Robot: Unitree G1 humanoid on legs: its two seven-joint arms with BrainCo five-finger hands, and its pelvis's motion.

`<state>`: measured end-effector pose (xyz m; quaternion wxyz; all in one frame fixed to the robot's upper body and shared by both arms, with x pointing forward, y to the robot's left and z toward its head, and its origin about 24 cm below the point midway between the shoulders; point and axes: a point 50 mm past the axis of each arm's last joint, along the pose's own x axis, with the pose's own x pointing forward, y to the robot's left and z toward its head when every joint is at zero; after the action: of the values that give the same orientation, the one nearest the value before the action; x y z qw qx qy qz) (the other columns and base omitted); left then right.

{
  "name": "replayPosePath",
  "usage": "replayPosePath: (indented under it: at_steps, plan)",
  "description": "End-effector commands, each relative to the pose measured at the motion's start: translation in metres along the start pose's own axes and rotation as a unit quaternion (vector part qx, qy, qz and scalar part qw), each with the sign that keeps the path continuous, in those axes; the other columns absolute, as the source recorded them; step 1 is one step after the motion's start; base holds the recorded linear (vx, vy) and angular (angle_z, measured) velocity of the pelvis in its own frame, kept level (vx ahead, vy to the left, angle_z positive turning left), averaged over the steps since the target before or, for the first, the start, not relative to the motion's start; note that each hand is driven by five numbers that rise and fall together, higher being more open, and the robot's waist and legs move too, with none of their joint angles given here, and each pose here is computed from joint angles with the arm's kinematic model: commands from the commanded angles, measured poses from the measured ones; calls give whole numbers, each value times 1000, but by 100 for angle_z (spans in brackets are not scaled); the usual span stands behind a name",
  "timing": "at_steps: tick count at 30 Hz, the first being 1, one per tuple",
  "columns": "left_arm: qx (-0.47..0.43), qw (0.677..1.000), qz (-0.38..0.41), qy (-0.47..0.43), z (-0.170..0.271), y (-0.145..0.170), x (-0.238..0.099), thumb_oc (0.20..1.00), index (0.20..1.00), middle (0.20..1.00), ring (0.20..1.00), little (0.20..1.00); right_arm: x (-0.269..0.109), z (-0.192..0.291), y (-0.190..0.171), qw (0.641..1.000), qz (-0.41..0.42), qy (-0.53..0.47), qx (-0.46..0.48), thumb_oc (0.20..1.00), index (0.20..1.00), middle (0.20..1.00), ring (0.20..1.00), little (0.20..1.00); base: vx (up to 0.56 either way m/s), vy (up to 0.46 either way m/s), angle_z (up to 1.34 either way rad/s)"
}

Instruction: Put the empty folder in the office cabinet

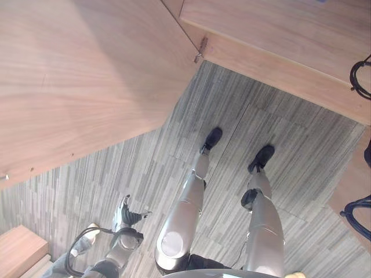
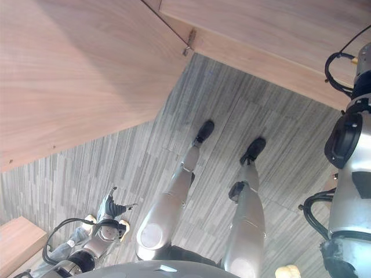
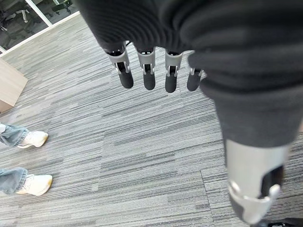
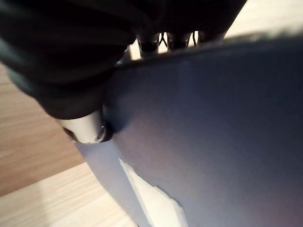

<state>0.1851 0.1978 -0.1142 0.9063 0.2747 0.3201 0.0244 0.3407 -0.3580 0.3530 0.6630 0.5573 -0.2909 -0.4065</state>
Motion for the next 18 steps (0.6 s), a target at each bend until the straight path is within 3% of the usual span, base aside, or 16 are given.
replayPosePath:
  at_steps: [1,12,13,14,15,18]
  plan:
    - [55,997,26,43,-28,23,-2,1000,1000,1000,1000,1000,6,32,10,991,64,-86,-79,200,200,200,200,200,96,-113,15]
    - [36,998,38,42,-27,30,-1,1000,1000,1000,1000,1000,-12,25,46,983,120,-68,-125,200,200,200,200,200,3,-3,2]
    - [36,998,39,41,-27,31,-1,1000,1000,1000,1000,1000,-12,25,47,982,122,-67,-124,275,275,275,275,275,0,0,0]
    - [36,998,41,39,-27,32,0,1000,1000,1000,1000,1000,-11,25,47,982,122,-67,-126,940,940,940,940,940,0,0,0]
    - [36,998,42,37,-26,33,0,1000,1000,1000,1000,1000,-11,24,47,982,123,-64,-129,1000,1000,1000,1000,1000,0,0,0]
    - [34,998,47,37,-26,37,0,1000,1000,1000,1000,1000,-12,22,48,982,126,-54,-132,1000,1000,1000,1000,1000,-4,-6,3]
